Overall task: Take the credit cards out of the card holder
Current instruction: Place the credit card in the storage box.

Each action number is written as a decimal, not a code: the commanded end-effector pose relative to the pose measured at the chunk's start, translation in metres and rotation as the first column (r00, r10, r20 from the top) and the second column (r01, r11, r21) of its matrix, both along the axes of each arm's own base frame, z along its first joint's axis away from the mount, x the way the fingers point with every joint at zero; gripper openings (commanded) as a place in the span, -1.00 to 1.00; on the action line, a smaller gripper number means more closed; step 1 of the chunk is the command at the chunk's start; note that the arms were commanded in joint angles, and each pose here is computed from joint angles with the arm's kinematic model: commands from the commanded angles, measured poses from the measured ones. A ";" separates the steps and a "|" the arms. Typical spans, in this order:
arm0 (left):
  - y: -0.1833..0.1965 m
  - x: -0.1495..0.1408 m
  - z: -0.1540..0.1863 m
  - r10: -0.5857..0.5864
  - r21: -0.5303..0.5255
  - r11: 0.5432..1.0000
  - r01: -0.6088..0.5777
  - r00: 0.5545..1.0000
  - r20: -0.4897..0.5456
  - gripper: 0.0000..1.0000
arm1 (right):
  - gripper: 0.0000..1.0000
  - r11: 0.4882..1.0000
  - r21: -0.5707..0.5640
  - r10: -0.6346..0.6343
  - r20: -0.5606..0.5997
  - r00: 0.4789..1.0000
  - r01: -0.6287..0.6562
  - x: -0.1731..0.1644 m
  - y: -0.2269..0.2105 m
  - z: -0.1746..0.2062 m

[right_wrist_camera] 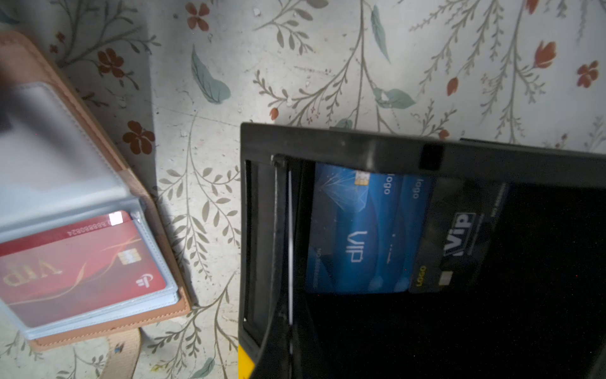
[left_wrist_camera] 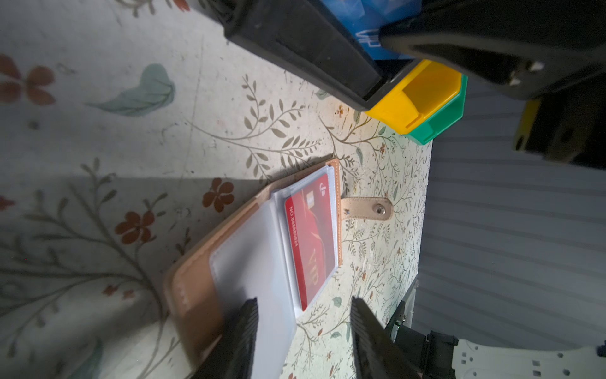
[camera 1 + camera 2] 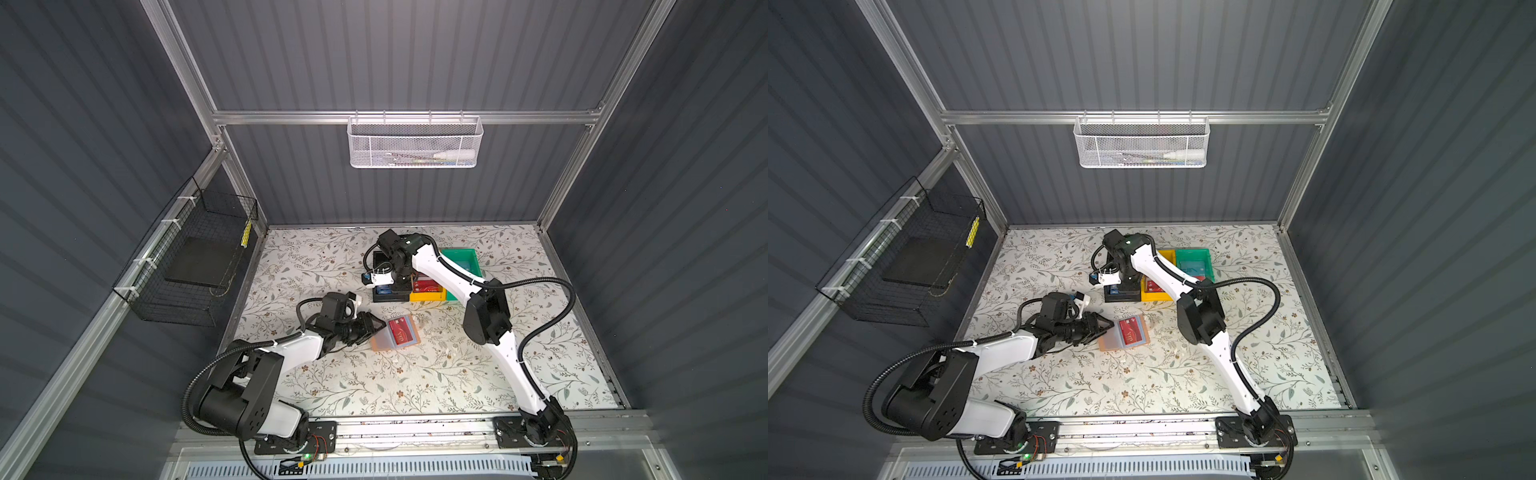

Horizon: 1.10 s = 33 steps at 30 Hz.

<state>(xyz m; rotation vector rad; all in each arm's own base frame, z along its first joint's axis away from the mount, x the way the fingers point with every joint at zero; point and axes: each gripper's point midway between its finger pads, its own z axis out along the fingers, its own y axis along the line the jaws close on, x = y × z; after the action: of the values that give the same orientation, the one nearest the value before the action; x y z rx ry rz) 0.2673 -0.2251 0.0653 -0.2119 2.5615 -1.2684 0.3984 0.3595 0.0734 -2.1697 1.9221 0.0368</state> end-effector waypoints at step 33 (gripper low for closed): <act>0.002 -0.001 -0.003 -0.002 0.002 1.000 0.002 1.000 0.000 -0.04 | -0.32 0.973 0.067 -0.230 0.287 0.930 0.220 0.057 -0.010 0.036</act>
<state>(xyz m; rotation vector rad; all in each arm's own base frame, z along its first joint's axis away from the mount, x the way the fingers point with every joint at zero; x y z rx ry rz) 0.2669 -0.2249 0.0622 -0.2174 2.5715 -1.2650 0.4534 0.3577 0.0769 -1.9236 1.9303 -0.2170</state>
